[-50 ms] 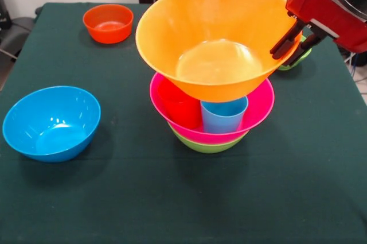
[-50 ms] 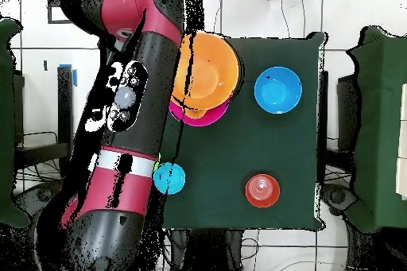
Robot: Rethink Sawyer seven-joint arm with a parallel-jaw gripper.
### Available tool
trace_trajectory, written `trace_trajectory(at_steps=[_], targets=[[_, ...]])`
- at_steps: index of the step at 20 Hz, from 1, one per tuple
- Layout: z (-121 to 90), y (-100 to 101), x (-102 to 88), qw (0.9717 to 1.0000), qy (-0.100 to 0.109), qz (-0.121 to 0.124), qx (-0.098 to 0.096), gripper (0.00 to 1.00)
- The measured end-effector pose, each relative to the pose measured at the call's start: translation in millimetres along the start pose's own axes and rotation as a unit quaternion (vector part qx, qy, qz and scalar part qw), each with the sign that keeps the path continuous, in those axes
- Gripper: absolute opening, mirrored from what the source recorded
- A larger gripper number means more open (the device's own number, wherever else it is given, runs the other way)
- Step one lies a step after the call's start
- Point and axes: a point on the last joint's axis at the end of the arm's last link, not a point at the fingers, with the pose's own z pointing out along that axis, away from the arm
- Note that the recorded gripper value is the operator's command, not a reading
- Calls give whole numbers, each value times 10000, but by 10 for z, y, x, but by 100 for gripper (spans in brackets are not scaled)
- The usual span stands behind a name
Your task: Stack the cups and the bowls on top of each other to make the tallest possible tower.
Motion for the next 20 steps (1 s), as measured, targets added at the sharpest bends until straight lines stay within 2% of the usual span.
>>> trace_trajectory(at_steps=[5,13,20], targets=[[22,23,49,9999,-78,-50,99,0],[-29,-77,-33,9986,-504,-54,168,0],[15,-165,-24,9982,-582,15,138,0]])
